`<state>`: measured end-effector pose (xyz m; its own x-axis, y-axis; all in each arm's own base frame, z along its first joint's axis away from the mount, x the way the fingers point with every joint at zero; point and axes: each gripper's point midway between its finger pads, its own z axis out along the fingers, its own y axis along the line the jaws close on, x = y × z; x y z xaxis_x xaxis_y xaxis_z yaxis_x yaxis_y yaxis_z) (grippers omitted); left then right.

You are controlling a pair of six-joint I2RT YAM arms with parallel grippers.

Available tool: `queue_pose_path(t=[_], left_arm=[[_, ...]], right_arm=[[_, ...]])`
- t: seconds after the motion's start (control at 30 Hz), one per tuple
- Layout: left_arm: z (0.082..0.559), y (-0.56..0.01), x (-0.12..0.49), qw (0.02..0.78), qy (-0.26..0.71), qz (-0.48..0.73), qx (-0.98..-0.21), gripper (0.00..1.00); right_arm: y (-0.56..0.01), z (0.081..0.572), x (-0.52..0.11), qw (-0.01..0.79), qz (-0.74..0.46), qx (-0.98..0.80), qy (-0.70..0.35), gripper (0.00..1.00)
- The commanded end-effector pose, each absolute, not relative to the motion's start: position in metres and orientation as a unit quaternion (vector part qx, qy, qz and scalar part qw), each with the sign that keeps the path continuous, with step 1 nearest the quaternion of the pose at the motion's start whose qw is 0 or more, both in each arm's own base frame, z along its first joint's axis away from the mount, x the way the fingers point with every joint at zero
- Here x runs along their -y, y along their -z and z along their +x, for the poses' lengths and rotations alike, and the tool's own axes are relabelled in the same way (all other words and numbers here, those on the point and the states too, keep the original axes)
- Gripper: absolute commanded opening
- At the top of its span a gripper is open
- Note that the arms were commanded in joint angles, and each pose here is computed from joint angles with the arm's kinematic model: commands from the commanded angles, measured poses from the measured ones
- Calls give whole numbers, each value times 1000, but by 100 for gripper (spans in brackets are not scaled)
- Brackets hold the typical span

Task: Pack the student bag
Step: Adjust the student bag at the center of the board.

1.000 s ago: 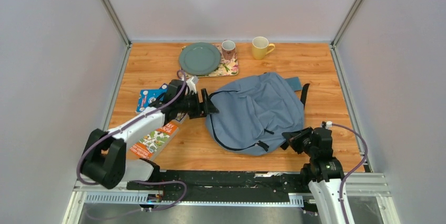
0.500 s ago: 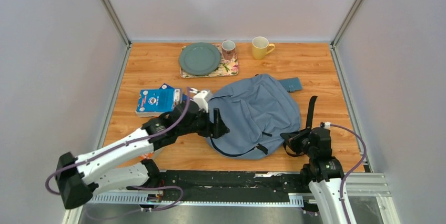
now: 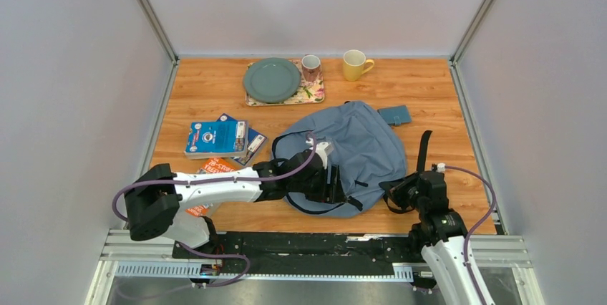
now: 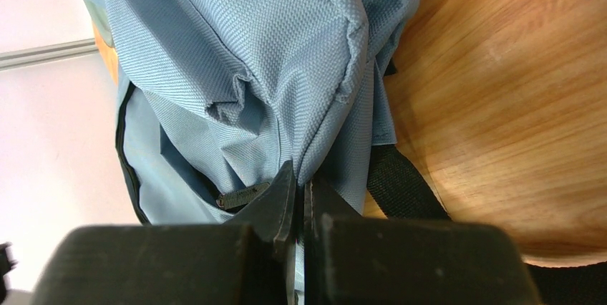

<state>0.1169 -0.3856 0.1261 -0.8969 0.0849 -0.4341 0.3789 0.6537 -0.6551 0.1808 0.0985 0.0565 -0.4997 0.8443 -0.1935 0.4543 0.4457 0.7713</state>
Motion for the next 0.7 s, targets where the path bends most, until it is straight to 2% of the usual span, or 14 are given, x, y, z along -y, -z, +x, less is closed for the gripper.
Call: queue_pose_path(t=[0.0,0.1,0.3,0.53,0.67], left_arm=[[101,-127,385,162,448,93,-874,69],[87,-129,386,145,478,107,-859,70],[77,-109,386,123,463,119,-870,72],[104,-73,353,146,392,108,-902,75],[140,-55,322,167,356,84,-916,75]], right_arm=[[-80,188,-106,314,358,-806,-352,0],[-75,190,-108,300,352,-817,-344,0],[-76,199,-119,280,333,-832,-343,0],[-79,194,-125,280,312,-847,-327,0],[-74,186,-122,275,305,-857,-312,0]])
